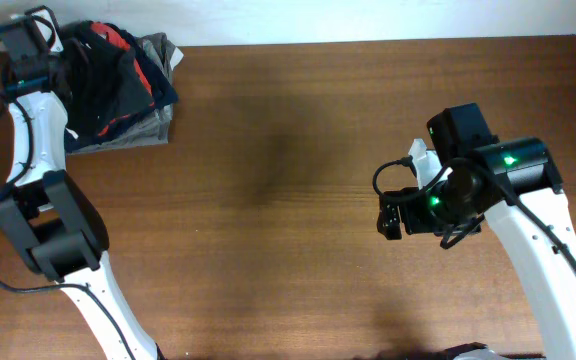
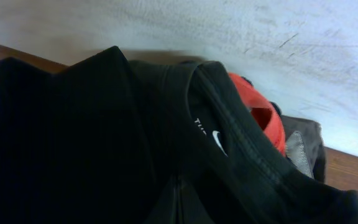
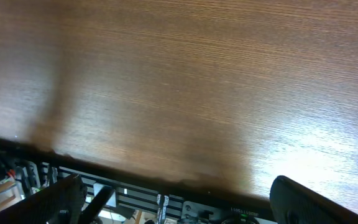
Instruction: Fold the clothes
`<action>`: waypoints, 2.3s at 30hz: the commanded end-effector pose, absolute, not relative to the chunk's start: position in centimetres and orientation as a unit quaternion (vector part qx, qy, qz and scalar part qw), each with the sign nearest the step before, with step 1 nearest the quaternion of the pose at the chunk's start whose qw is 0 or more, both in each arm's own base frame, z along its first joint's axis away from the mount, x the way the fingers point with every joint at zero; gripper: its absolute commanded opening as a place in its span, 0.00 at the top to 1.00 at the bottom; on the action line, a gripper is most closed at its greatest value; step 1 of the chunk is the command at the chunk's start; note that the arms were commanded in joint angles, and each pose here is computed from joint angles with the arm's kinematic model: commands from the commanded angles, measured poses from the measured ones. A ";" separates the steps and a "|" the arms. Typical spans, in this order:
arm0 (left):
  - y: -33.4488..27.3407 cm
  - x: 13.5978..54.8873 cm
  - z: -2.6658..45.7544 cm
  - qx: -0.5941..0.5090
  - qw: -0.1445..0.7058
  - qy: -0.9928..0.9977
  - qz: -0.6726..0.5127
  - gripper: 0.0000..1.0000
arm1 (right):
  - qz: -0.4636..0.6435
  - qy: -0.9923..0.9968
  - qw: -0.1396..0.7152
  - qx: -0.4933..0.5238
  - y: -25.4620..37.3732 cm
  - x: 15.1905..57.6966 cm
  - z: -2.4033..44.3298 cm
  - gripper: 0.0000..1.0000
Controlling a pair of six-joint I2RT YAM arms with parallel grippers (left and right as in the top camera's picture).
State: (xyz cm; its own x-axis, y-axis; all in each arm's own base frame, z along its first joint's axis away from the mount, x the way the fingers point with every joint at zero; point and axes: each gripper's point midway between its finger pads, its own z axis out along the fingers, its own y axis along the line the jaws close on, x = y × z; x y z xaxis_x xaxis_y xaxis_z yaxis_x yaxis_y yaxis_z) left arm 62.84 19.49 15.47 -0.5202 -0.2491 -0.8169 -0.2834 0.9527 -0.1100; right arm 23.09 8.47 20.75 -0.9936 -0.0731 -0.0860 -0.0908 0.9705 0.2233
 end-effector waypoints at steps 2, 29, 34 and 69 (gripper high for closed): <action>20.6 63.5 16.9 -0.150 0.488 0.859 0.041 1.00 | 0.099 0.993 0.054 -0.036 7.8 23.4 21.3 0.01; 15.1 66.6 28.1 -0.098 0.591 0.800 0.019 1.00 | 0.101 0.993 0.048 -0.036 7.8 23.2 21.3 0.01; 17.5 64.5 30.0 -0.122 0.582 0.803 0.052 0.99 | 0.101 0.993 0.048 -0.036 7.8 23.2 21.3 0.01; 18.4 63.6 30.6 -0.096 0.573 0.814 0.001 0.01 | 0.102 0.993 0.054 -0.021 7.9 23.5 21.3 0.01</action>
